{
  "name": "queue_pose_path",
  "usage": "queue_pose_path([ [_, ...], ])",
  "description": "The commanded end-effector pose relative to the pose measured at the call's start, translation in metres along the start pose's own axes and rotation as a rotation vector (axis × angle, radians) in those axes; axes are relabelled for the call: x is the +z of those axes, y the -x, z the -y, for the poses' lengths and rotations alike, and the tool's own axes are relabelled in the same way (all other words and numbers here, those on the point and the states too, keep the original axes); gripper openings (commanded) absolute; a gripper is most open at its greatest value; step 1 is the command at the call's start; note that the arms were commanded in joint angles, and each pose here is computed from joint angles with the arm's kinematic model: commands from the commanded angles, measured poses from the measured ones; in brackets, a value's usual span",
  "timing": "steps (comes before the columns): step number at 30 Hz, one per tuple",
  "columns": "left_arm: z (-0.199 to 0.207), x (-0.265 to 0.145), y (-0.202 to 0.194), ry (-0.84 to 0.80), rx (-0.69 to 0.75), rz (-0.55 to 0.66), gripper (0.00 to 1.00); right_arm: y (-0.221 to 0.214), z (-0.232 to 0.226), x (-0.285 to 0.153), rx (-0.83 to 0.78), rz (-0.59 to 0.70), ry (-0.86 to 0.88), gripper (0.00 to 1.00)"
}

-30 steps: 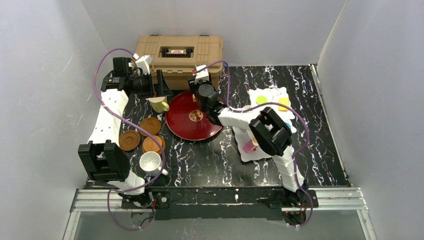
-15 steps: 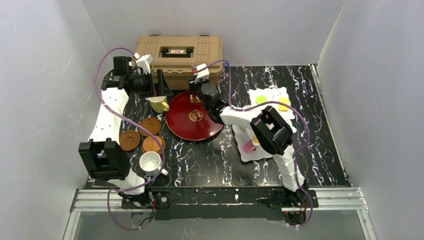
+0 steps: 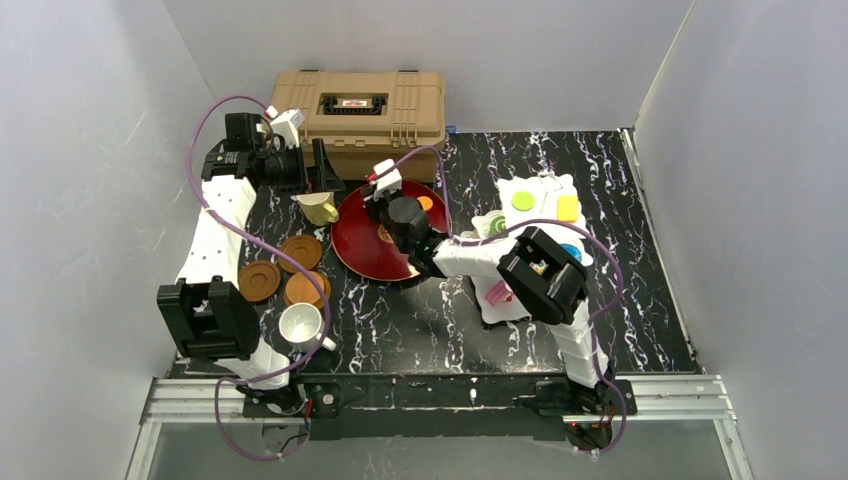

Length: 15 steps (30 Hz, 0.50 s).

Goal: Serve the afternoon tea
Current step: Pick up the desert from the tray.

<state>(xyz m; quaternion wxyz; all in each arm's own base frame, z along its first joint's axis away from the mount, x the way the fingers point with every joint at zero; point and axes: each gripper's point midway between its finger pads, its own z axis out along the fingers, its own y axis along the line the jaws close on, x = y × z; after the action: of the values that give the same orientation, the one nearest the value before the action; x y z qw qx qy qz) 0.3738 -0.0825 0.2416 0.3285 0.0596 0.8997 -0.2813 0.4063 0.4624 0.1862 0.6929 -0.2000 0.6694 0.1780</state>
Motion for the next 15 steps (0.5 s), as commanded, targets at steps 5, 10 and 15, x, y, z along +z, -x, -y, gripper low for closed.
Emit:
queue_pose_path([
  [5,0.01,-0.013,0.005,-0.022,0.022,0.019,0.98,0.073,0.02,0.002,0.072,0.134,-0.058,0.35],
  [10,0.013,-0.016,0.006,-0.028,0.024,0.021,0.98,0.111,0.029,-0.02,0.085,0.149,-0.05,0.26],
  [15,0.016,-0.019,0.006,-0.037,0.026,0.024,0.98,0.148,0.041,-0.071,0.093,0.121,0.018,0.22],
])
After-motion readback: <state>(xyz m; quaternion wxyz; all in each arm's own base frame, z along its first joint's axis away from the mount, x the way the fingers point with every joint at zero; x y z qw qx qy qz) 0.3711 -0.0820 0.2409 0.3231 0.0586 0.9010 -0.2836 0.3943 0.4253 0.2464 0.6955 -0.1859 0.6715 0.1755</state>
